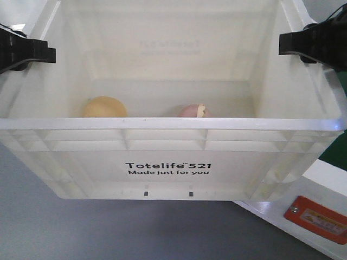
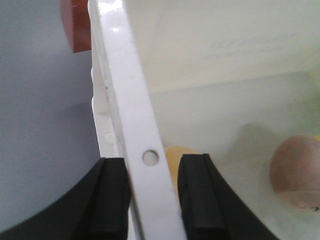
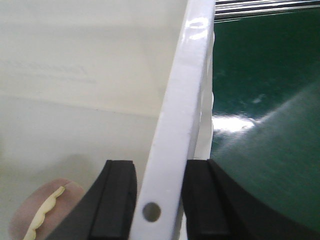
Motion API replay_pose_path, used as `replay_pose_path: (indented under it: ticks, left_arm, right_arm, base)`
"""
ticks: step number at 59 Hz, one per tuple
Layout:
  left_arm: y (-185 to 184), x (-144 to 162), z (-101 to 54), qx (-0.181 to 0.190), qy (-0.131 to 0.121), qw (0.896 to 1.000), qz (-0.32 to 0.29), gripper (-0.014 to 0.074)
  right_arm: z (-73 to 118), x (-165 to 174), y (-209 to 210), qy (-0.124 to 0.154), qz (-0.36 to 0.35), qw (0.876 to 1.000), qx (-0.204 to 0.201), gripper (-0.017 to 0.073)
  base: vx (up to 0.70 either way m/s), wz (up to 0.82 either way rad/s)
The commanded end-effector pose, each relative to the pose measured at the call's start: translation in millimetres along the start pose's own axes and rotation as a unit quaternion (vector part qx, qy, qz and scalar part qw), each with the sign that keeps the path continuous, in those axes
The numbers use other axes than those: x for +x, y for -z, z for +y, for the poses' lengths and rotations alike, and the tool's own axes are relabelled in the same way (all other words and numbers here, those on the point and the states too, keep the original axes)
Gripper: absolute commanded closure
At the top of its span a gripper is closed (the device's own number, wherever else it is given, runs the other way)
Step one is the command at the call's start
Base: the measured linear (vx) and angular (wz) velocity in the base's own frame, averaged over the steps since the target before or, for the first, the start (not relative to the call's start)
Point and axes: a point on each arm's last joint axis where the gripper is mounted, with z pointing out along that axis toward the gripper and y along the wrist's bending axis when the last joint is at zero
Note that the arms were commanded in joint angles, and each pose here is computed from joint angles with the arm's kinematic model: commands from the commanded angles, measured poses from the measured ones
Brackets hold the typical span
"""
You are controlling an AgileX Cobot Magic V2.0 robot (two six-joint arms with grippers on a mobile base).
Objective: Place moving items into box and shelve
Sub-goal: 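Hold the crate with both grippers while the base drives away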
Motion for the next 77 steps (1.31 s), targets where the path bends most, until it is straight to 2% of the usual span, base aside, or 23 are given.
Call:
replay_pose_path:
  ticks: [1,77]
  left_arm:
    - [26.5,-24.3,-10.9,0.026,-0.002,0.993,-0.119,0.0600]
    - [26.5,-24.3,-10.9,0.026,-0.002,0.993,-0.119,0.0600]
  right_arm:
    - [2.4,-23.8,20.3,-0.006,-0.099,0.995,-0.008,0.0568]
    - [2.5,-23.7,20.3,-0.006,-0.098,0.995,-0.008,0.0568]
  base:
    - [-0.17,0.66]
    - [-0.15,0.73]
